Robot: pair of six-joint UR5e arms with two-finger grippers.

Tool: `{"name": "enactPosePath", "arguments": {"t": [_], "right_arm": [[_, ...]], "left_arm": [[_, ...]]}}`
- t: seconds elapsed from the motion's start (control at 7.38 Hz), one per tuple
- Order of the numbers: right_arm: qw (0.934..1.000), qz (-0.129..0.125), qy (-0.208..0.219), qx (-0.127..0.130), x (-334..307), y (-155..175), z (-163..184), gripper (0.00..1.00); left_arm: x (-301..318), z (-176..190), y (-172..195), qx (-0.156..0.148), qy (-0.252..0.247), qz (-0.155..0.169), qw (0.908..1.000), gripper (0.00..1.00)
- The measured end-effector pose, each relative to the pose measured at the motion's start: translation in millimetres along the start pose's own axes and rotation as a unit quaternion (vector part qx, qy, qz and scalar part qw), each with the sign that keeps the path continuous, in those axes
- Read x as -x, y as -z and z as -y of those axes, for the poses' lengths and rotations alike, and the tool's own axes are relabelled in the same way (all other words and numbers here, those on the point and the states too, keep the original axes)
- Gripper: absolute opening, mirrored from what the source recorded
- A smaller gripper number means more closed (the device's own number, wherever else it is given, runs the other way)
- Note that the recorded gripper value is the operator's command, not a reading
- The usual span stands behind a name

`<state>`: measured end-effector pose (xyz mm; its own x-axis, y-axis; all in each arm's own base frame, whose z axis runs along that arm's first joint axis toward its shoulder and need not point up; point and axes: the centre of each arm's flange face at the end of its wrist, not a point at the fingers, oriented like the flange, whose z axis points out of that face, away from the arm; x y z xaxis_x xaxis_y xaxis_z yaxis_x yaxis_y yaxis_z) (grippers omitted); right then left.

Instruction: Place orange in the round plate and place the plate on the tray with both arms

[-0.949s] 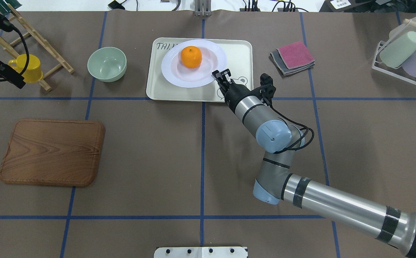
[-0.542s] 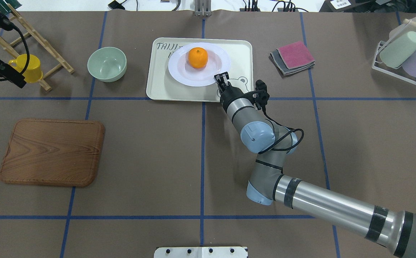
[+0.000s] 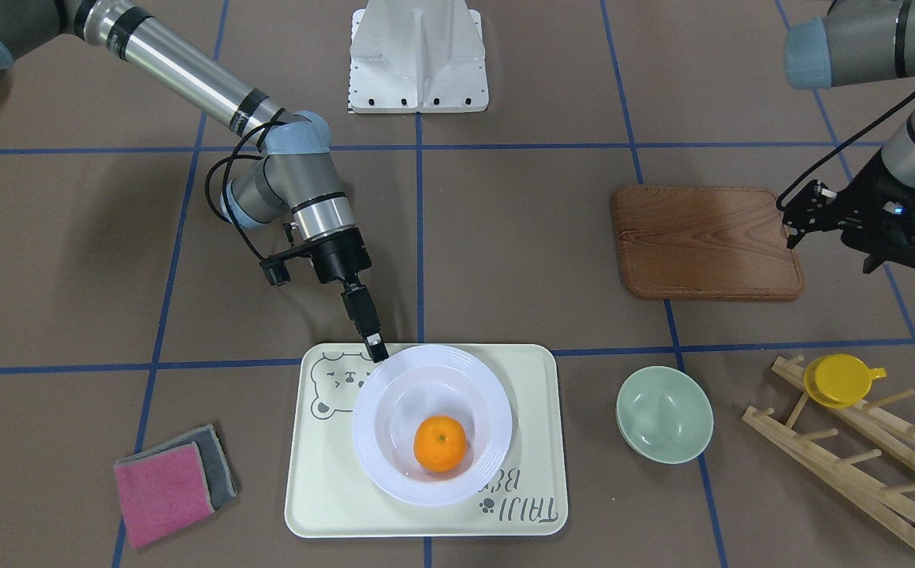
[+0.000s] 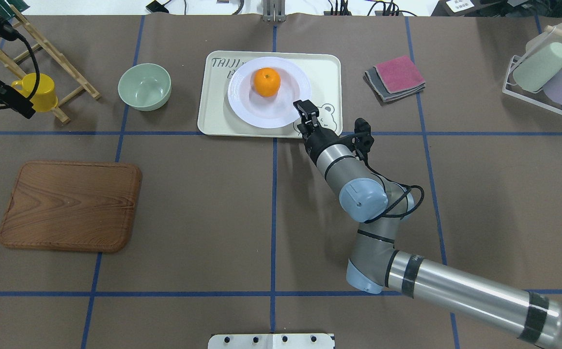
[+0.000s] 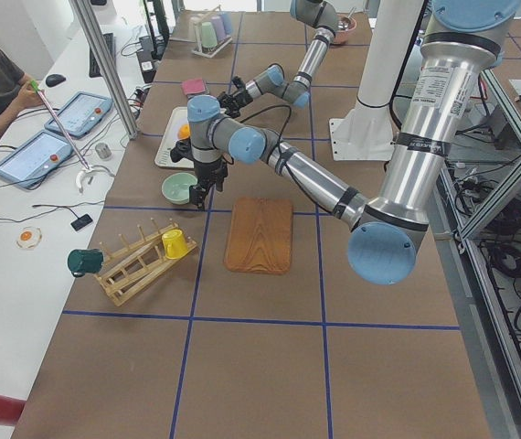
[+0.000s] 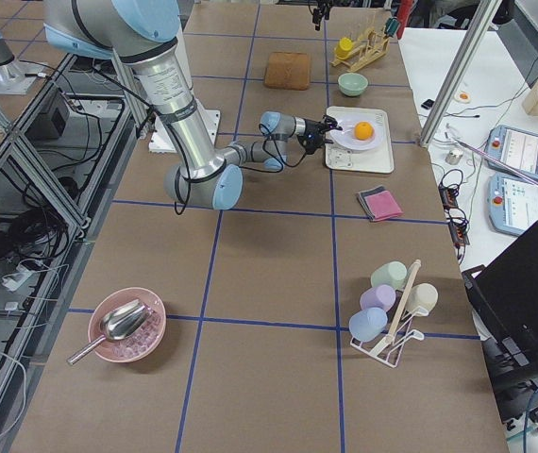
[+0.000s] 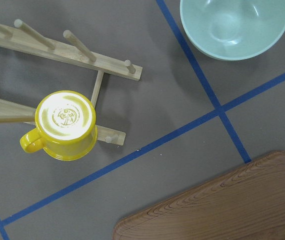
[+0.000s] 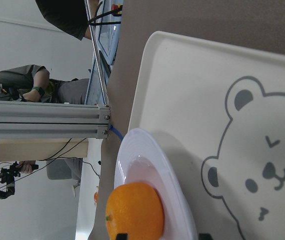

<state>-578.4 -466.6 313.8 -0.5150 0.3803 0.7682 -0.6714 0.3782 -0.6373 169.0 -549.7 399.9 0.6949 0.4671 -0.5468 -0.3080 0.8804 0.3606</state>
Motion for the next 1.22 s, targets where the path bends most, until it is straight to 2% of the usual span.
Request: {"name": "enactPosePath", "arguments": {"t": [0.14,0.27,0.41,0.54,0.68,0.81,0.95,1.08,1.22], "right_arm": [[0.9999,0.002,-0.003,0.012,0,23,6,1.0],[0.9996,-0.003,0.014,0.024,-4,41,14,1.0],[0.9964,-0.015,0.07,0.045,-8,51,19,1.0],[0.9826,-0.031,0.165,0.079,-11,55,24,1.0],[0.9592,-0.047,0.253,0.116,-8,55,41,1.0],[0.9337,-0.068,0.316,0.154,-2,52,79,1.0],[0.8952,-0.094,0.388,0.199,5,53,132,1.0],[0.845,-0.116,0.461,0.245,8,60,191,1.0],[0.8039,-0.138,0.507,0.279,21,67,251,1.0]], "left_arm": [[0,0,0,0.0,0.0,0.0,1.0,1.0],[2,-3,-2,0.002,-0.001,0.0,1.0,1.0],[4,-10,-4,0.003,-0.003,0.0,1.0,1.0],[6,-19,-4,0.004,-0.006,0.0,1.0,1.0],[9,-31,-1,0.002,-0.02,0.001,0.9998,1.0],[19,-46,5,0.001,-0.045,0.0,0.999,1.0],[30,-60,10,-0.001,-0.068,-0.004,0.9977,1.0],[42,-69,14,-0.002,-0.081,-0.006,0.9967,1.0],[54,-76,16,-0.001,-0.09,-0.004,0.996,1.0]]}}
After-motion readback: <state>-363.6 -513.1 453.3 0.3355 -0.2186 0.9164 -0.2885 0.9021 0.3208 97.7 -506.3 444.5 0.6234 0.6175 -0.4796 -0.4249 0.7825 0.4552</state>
